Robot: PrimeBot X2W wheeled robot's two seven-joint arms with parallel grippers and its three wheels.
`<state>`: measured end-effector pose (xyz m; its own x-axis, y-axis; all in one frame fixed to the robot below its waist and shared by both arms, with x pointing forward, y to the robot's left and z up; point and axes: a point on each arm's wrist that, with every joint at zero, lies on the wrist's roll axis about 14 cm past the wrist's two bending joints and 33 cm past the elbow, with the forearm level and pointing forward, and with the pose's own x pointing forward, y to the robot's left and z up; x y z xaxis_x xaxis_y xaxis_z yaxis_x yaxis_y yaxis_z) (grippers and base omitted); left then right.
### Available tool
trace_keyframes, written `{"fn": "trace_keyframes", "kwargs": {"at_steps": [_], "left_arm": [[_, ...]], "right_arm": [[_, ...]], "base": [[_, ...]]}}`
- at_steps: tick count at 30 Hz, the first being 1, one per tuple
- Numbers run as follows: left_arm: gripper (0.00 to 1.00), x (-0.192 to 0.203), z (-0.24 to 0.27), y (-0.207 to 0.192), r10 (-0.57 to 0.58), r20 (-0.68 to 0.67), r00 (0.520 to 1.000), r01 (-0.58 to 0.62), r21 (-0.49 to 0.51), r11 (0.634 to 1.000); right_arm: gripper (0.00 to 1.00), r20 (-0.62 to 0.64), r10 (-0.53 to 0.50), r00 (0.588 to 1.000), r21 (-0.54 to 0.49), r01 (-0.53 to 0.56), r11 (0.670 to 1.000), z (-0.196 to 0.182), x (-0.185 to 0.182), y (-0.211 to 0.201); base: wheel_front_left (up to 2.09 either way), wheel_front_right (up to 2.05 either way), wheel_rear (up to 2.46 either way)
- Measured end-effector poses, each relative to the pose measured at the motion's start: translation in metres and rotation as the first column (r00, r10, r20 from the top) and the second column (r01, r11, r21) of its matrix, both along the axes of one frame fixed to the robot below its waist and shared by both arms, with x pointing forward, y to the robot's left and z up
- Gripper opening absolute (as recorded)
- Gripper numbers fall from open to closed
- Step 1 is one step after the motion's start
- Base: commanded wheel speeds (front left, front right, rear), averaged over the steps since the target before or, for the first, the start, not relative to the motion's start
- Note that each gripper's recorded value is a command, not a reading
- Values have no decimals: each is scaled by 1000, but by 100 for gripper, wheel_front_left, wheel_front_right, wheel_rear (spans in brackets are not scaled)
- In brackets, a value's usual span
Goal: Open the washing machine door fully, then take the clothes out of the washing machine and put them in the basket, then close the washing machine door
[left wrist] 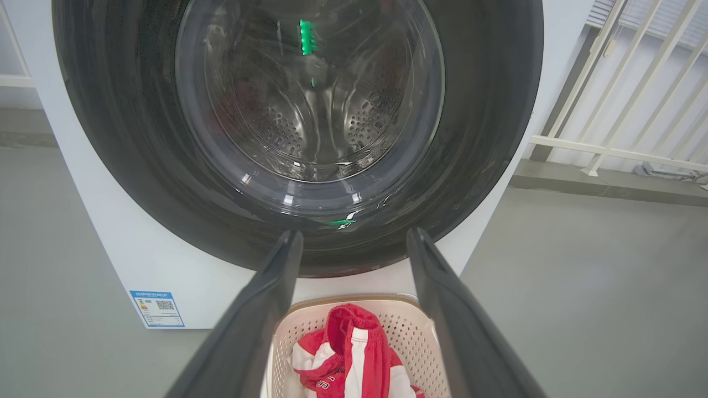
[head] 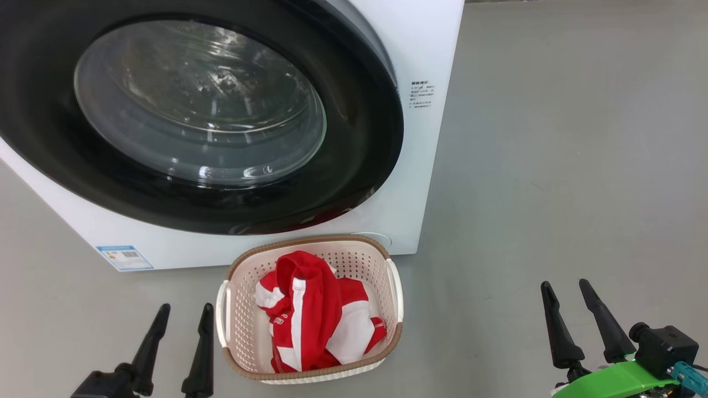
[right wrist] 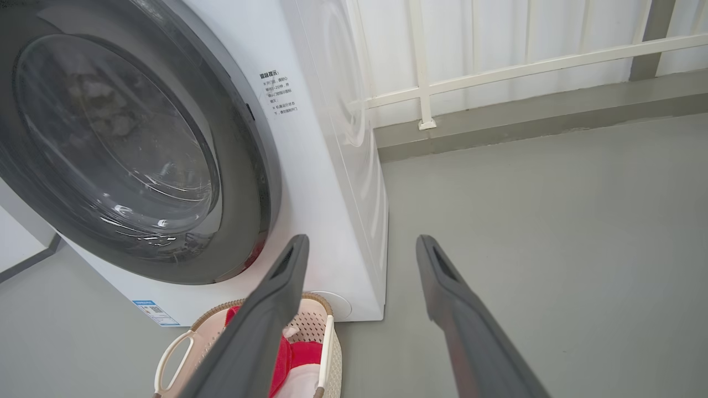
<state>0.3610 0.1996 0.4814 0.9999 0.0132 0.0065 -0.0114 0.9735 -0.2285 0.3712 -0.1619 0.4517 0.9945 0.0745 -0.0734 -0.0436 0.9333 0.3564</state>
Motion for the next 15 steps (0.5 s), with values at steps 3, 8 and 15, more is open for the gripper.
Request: {"fn": "trace_keyframes", "kwargs": {"at_steps": [3, 8, 15], "left_arm": [[100, 0, 1, -2, -6, 2, 1000, 6, 1, 1000], [100, 1, 1, -3, -8, 4, 1000, 8, -15, 1000], [0, 4, -3, -7, -21, -8, 1000, 21, -17, 1000]], "right_arm": [[100, 3, -2, 1000, 0, 2, 1000, 1, -1, -1], [100, 5, -9, 1000, 2, 9, 1000, 2, -1, -2], [0, -11, -16, 1000, 4, 16, 1000, -3, -4, -4]], "base": [[0, 0, 0], [0, 0, 0], [0, 0, 0]]}}
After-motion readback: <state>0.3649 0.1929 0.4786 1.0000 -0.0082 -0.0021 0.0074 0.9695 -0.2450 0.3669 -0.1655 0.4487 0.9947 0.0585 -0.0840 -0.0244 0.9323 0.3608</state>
